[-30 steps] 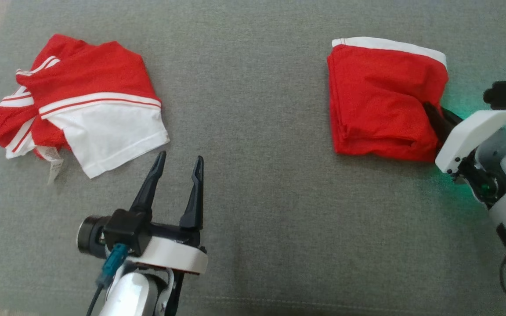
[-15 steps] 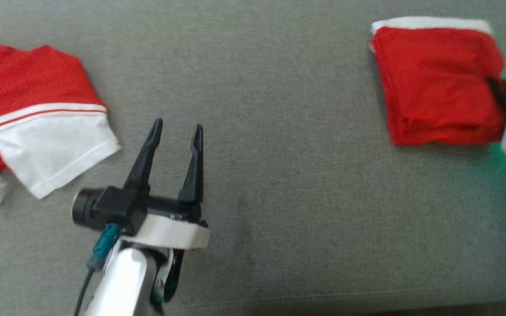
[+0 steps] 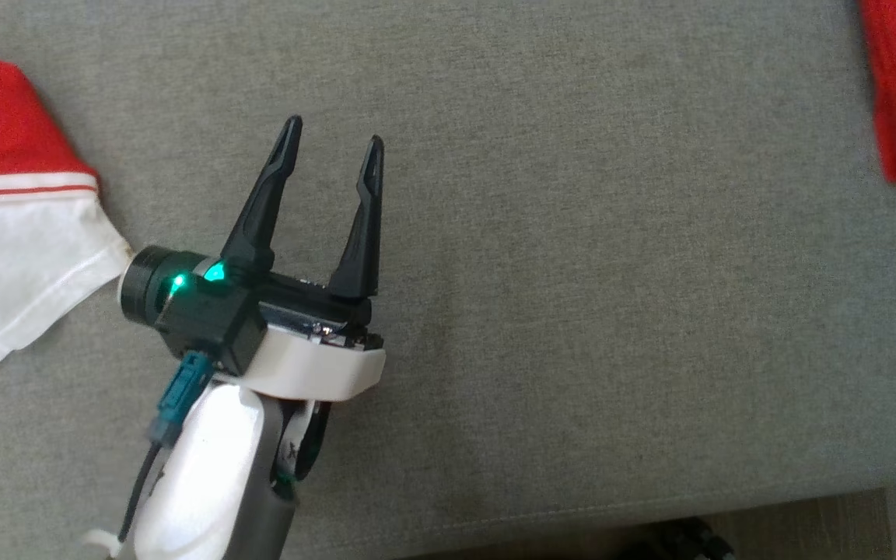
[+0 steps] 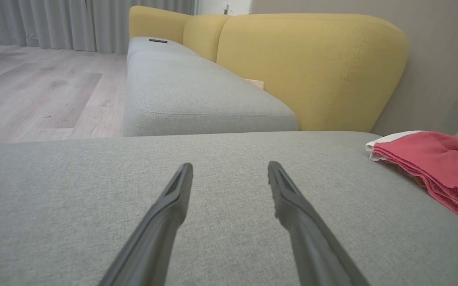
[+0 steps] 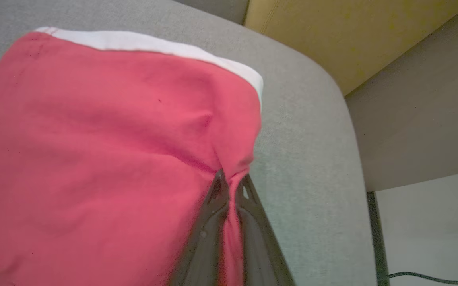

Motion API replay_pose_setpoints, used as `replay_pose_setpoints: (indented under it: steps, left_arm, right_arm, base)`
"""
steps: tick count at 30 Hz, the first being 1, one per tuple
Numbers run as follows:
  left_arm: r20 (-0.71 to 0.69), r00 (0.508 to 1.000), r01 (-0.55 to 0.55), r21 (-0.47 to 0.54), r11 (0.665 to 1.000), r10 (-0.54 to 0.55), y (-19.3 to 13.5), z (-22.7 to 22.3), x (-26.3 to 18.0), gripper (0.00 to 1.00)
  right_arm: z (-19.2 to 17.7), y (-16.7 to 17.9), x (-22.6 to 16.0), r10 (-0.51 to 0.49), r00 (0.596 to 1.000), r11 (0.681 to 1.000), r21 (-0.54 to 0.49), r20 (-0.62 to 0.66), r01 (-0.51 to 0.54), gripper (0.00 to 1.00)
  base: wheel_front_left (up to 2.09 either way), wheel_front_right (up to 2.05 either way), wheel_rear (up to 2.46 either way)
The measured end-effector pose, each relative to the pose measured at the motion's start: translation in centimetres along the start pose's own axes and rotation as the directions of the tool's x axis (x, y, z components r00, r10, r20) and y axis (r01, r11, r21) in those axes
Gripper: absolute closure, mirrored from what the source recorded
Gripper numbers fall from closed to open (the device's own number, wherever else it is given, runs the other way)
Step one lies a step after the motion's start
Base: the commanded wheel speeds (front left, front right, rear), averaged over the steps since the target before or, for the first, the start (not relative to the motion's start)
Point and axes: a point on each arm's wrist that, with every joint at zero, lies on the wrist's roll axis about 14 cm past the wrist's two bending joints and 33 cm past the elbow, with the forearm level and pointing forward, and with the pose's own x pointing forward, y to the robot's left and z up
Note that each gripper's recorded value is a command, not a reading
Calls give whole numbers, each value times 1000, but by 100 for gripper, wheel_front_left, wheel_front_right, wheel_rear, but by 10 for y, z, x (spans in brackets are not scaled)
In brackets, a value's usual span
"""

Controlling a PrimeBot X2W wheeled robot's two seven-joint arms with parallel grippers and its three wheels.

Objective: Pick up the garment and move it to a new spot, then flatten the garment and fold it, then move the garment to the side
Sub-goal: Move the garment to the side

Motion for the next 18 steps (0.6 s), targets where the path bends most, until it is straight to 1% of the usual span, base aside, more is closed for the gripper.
replay_pose_setpoints:
  steps: [6, 9, 10, 11, 12, 15, 18]
  left_arm:
    - [4, 999, 38, 27, 999, -38, -8, -4, 5, 0]
    - [13, 999, 51, 24, 998, -51, -12, -3, 7, 0]
    - [16, 998, 56, 23, 998, -56, -13, -2, 8, 0]
    - [18, 998, 59, 23, 998, -59, -14, -2, 8, 0]
    - [19, 998, 60, 23, 998, -60, -14, -1, 8, 0]
    - [24, 998, 58, 24, 998, -59, -15, 3, 7, 0]
    - [37, 998, 47, 29, 998, -48, -14, 12, 4, 0]
  right_arm:
    - [12, -37, -4, -87, 996, 995, -44, 26, 88, 100]
    - [15, -42, -4, -98, 995, 994, -52, 27, 99, 100]
    - [14, -42, -3, -98, 995, 992, -75, 23, 99, 100]
    - [14, -43, -3, -102, 995, 990, -94, 21, 103, 92]
    - [17, -46, -3, -110, 994, 989, -94, 27, 112, 0]
    - [26, -56, -7, -142, 989, 985, -96, 51, 146, 0]
    - [36, -61, -14, -164, 982, 977, -124, 89, 174, 0]
  base:
    - [0, 0, 0]
    - [0, 0, 0]
    - [0, 0, 0]
    - [0, 0, 0]
    - [0, 0, 0]
    - [0, 0, 0]
    - [0, 0, 0]
